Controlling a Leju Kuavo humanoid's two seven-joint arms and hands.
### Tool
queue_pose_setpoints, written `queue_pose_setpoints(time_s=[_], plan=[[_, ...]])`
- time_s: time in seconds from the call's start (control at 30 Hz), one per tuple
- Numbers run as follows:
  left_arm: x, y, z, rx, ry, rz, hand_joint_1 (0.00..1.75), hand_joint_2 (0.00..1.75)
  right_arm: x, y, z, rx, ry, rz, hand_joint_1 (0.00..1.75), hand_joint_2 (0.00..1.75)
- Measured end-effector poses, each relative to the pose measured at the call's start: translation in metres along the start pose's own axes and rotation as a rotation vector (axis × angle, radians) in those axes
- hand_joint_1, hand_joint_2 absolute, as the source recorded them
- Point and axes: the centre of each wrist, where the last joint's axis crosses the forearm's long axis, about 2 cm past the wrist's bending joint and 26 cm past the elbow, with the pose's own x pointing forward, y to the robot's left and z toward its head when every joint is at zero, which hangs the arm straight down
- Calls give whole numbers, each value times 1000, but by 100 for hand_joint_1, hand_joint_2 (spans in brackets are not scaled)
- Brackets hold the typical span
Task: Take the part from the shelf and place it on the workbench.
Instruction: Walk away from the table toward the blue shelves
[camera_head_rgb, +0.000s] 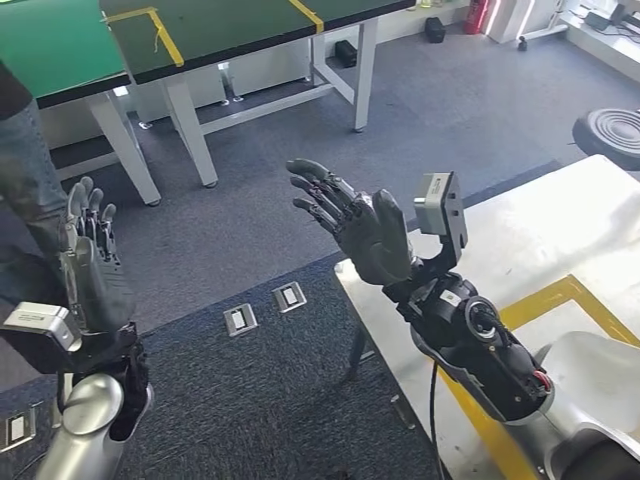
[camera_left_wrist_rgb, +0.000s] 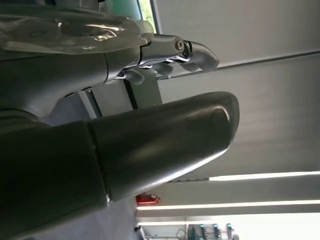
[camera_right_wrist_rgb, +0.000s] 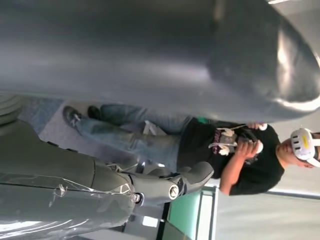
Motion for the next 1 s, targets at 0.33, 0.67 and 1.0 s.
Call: queue_pose_setpoints(time_s=[0.33,0.67,1.0], plan=[[0,0,0,-2,1,8,0,0,1,-2,0,-5,-1,4,0,0],[0,0,0,-6,-1,7,0,0,0,-3,-1,-5,1,7,0,0],[1,-1,-3,-11,-9,8,0,0,0,-5,-1,-9,12,10,0,0]])
